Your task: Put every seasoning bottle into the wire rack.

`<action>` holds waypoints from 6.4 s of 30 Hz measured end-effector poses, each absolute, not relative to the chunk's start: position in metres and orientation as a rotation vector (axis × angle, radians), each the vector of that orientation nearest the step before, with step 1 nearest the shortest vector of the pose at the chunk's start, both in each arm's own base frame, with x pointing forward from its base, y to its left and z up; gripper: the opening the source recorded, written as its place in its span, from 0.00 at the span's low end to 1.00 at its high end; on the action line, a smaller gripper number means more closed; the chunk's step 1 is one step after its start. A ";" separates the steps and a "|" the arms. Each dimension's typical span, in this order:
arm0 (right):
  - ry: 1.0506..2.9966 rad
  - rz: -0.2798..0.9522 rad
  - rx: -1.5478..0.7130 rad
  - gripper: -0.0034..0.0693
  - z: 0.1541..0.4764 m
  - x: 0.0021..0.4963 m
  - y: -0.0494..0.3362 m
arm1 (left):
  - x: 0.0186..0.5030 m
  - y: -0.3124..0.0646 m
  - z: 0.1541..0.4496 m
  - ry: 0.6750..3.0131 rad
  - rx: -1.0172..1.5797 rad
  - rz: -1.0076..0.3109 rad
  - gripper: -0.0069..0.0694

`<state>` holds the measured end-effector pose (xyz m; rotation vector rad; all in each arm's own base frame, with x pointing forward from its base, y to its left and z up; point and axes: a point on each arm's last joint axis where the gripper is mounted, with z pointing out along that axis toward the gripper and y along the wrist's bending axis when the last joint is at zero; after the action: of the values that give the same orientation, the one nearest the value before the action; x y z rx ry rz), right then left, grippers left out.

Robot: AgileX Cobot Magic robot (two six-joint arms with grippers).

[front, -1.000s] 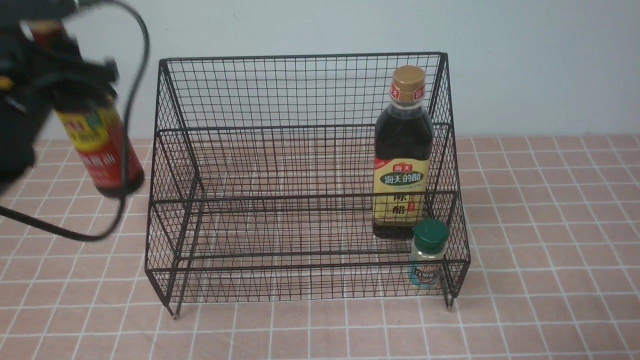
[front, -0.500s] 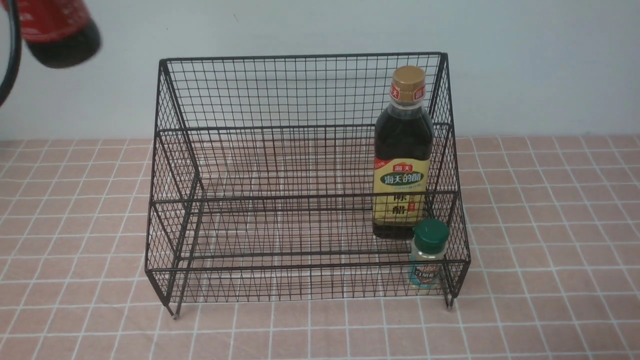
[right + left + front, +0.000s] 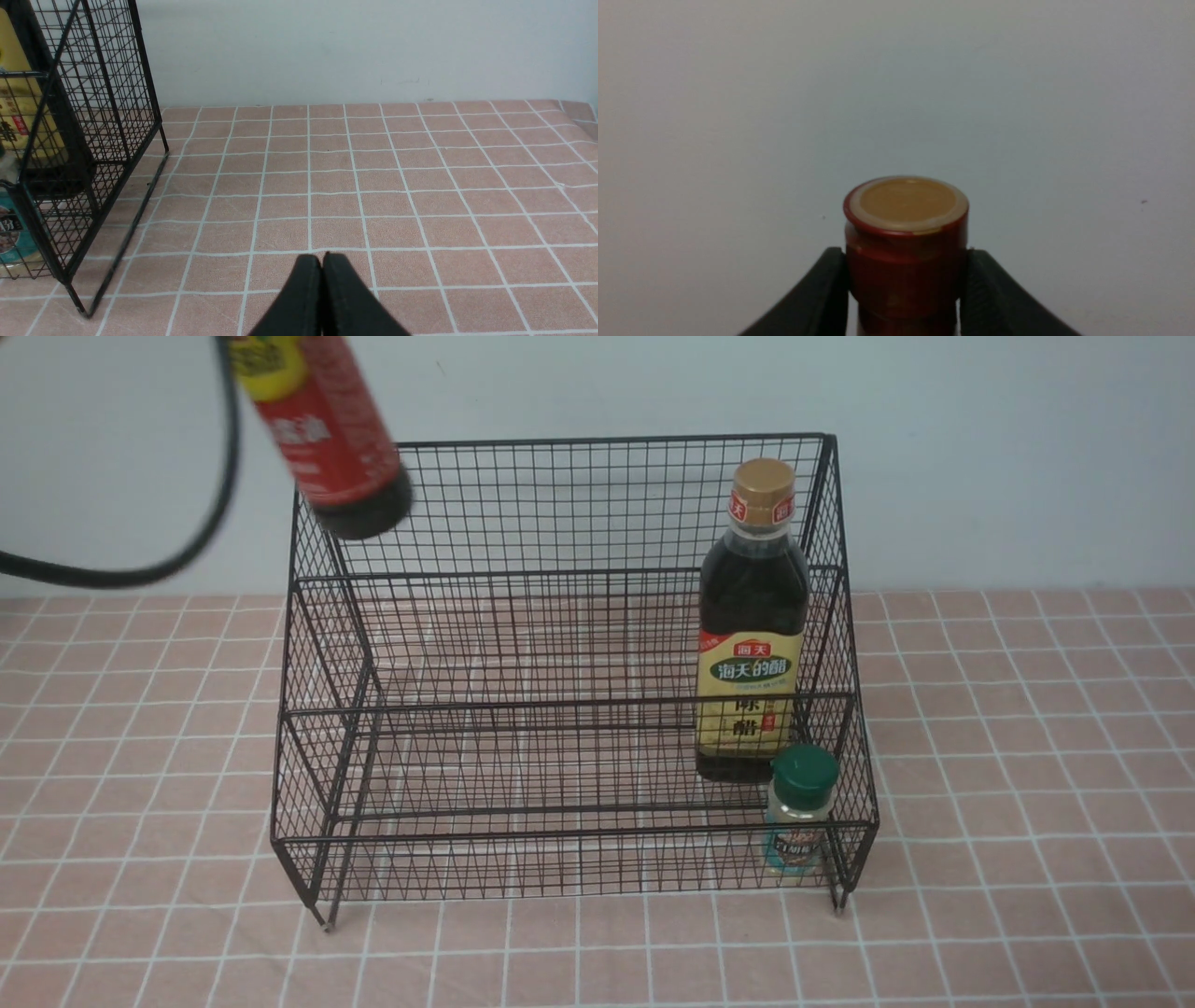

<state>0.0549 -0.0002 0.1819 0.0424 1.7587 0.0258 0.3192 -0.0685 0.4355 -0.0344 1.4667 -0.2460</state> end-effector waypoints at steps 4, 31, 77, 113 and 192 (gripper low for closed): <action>1.759 0.026 0.042 0.03 0.182 0.055 0.000 | 0.332 -0.083 0.418 1.509 0.016 -0.227 0.46; 1.759 0.026 0.042 0.03 0.182 0.055 0.000 | 0.358 -0.106 0.320 1.858 0.264 -0.183 0.46; 1.759 0.026 0.042 0.03 0.182 0.055 0.000 | 0.135 -0.073 0.446 1.875 0.644 -0.445 0.08; 1.759 0.021 0.036 0.03 0.182 0.055 0.000 | 0.066 -0.018 0.313 1.635 0.277 -0.116 0.08; 1.760 0.021 0.036 0.03 0.182 0.055 0.000 | 0.052 -0.007 0.171 1.859 0.167 -0.024 0.08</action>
<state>0.0549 -0.0002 0.1818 0.0364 1.7599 0.0209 0.0523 -0.0071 0.1714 0.1672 1.8590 -0.0241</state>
